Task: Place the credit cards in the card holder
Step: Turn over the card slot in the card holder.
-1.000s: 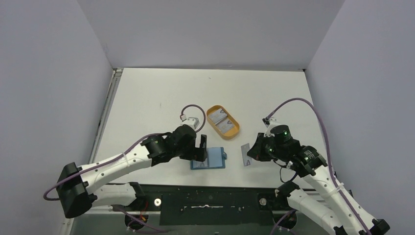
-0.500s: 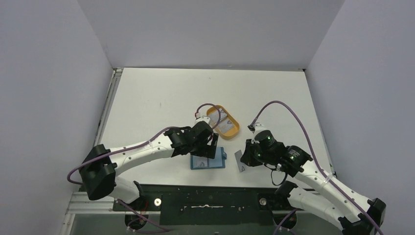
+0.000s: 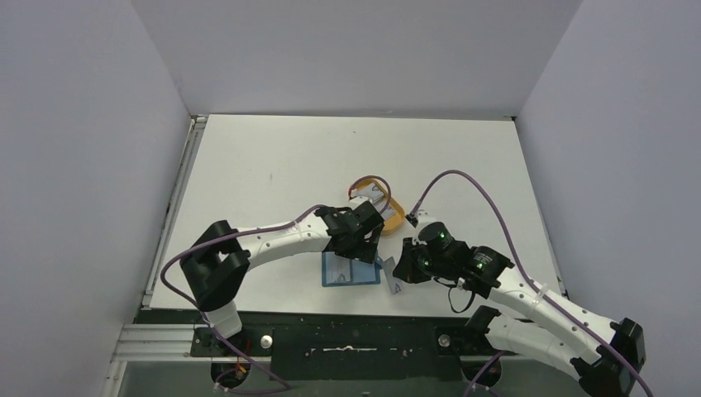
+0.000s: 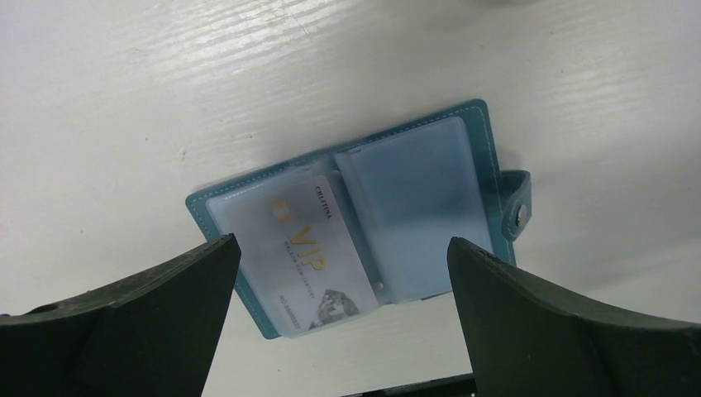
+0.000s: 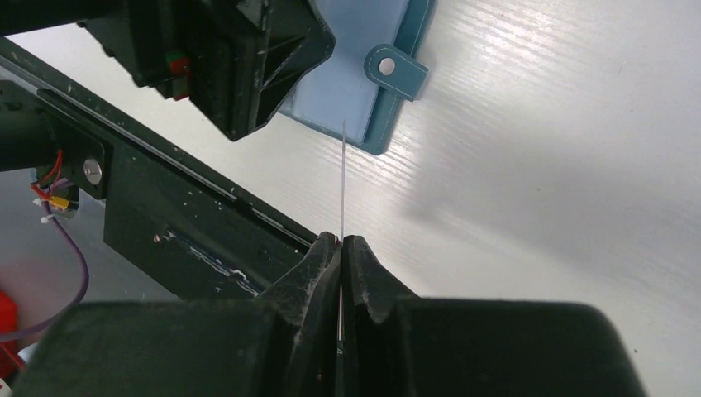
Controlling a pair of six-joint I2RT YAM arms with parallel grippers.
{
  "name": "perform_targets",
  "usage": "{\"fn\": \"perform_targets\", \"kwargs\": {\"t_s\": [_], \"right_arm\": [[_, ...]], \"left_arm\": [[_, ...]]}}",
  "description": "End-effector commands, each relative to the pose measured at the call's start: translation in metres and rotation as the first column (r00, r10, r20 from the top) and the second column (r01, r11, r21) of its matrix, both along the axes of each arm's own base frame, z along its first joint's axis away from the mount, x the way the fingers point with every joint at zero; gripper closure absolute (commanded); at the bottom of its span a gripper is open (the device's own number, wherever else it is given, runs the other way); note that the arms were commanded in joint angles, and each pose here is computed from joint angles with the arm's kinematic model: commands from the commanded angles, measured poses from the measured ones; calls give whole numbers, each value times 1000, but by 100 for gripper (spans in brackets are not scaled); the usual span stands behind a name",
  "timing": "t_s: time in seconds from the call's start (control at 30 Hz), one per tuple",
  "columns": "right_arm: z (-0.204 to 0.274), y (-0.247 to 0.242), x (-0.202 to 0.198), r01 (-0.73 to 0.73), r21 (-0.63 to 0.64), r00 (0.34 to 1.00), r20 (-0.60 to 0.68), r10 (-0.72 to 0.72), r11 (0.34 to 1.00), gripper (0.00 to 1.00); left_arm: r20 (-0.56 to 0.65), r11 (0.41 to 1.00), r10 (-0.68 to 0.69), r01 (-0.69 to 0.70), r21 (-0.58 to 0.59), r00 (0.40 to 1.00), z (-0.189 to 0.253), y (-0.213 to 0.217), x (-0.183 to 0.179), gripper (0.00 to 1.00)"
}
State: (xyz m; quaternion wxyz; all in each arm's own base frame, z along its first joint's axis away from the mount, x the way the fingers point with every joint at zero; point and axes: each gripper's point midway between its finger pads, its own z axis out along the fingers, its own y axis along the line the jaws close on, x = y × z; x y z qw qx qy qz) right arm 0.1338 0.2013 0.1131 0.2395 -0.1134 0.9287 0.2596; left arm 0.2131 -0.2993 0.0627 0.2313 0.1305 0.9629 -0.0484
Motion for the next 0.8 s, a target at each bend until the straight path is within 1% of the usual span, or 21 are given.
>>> {"fn": "perform_targets", "kwargs": {"t_s": [0.0,0.2,0.43,0.6,0.77], "right_arm": [[12,-2,6,24,31,997,68,-26,999,100],[16,-11,5,62,44,993,96,-66,997,100],[15,-6,4,52,67,995,87,-58,996,100],[15,-1,4,32,72,996,83,-38,997,100],[9,10,2,0,89,999,53,-5,996,100]], "left_arm": [[54,998,1,-4,55,999,7,1,13,3],[36,994,5,-8,110,999,-10,2,14,3],[10,989,-5,3,151,1000,-30,5,11,3],[-1,985,-6,6,173,1000,-37,13,6,13],[-10,985,-12,13,174,1000,-42,17,2,25]]}}
